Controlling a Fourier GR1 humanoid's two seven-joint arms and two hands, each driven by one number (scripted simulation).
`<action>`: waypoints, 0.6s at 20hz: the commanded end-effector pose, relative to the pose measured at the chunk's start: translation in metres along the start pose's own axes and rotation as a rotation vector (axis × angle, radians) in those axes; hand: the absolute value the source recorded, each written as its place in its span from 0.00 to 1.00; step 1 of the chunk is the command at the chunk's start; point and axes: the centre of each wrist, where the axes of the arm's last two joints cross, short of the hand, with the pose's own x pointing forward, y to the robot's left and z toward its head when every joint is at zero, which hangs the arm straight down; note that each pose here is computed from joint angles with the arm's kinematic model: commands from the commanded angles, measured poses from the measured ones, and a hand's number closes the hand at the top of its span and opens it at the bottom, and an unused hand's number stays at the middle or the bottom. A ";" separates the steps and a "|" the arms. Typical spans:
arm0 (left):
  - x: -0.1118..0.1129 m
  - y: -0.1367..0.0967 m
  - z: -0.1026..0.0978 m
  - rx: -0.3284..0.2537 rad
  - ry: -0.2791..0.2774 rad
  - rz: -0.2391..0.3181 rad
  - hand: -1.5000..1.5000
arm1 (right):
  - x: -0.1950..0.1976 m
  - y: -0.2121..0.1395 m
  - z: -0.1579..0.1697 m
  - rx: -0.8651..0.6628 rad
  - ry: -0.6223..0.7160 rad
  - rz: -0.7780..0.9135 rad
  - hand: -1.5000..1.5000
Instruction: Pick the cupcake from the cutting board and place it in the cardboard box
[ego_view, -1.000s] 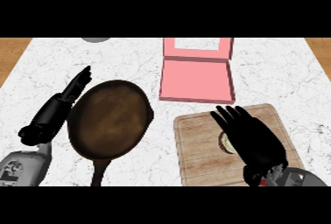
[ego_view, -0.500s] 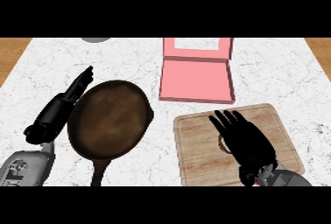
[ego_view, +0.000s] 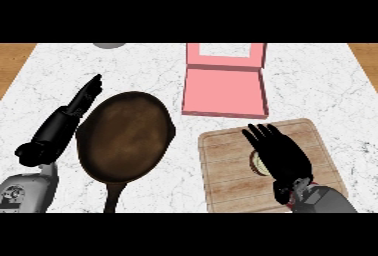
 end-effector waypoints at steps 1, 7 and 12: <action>-0.023 -0.017 0.005 -0.006 0.004 0.001 0.50 | -0.002 0.007 0.014 0.016 -0.043 0.026 1.00; -0.010 -0.004 -0.006 0.010 -0.003 -0.006 0.50 | -0.010 0.016 0.000 -0.144 -0.163 0.096 1.00; -0.011 0.006 -0.010 0.004 -0.005 -0.013 0.50 | -0.010 0.024 -0.013 -0.217 -0.189 0.104 1.00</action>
